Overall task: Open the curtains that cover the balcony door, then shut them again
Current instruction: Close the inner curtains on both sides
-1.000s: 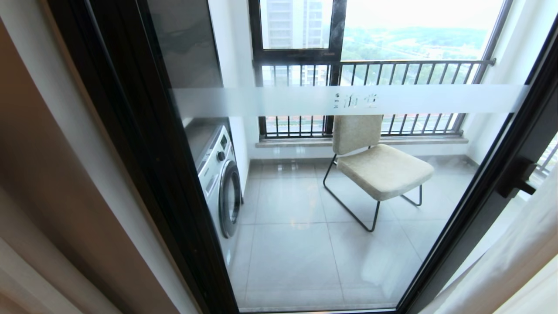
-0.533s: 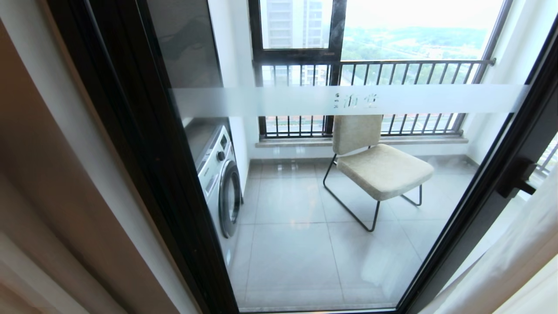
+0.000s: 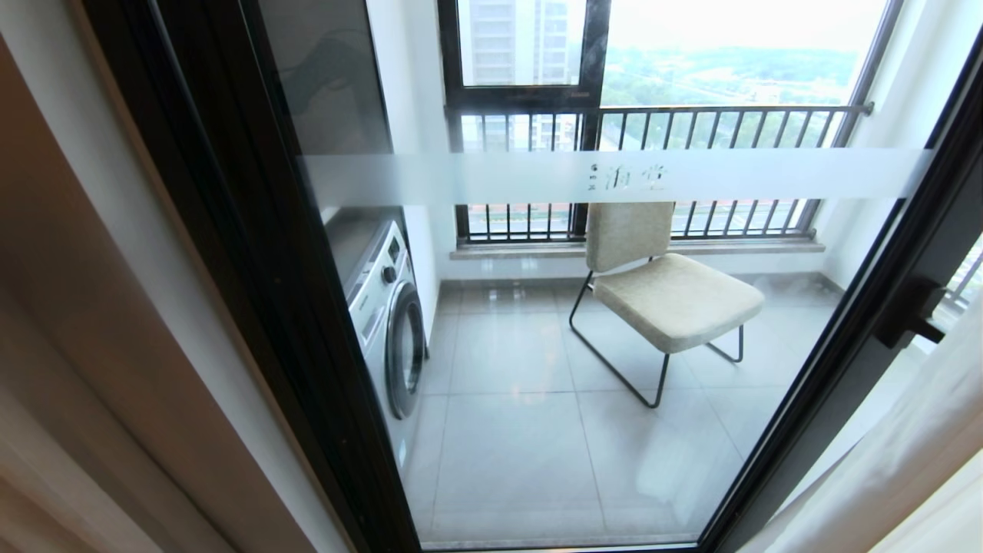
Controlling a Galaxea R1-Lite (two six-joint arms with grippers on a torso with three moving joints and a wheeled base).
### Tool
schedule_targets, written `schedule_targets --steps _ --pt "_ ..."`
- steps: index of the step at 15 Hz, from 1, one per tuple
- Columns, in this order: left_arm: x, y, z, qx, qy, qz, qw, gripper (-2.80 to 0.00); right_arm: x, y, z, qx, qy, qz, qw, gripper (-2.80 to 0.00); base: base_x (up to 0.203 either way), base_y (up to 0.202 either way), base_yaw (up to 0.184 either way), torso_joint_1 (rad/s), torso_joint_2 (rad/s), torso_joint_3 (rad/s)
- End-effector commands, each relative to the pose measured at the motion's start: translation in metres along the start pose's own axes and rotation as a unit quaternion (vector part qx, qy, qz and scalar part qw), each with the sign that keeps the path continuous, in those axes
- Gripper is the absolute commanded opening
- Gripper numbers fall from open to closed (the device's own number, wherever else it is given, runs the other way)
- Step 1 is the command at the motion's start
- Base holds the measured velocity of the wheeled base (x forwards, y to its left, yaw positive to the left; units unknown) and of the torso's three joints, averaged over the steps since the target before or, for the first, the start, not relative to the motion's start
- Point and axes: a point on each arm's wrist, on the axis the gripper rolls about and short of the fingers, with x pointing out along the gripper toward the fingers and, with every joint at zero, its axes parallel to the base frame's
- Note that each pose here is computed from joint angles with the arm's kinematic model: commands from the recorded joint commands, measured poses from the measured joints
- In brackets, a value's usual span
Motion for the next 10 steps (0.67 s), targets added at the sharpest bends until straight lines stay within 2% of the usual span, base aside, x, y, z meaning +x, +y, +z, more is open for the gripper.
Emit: schedule_targets --steps 1,10 --pt "0.0027 -0.0004 -0.0044 0.000 0.003 0.000 1.0000 -2.80 0.0001 0.0000 0.0000 0.000 0.001 0.000 1.000 -2.80 0.000 0.000 0.000 0.000 0.00 0.000" --pt "0.0001 -0.0026 -0.0034 0.000 0.003 -0.011 0.9999 -2.80 0.0001 0.0000 0.0000 0.000 0.001 0.000 1.000 -2.80 0.000 0.000 0.000 0.000 0.00 0.000"
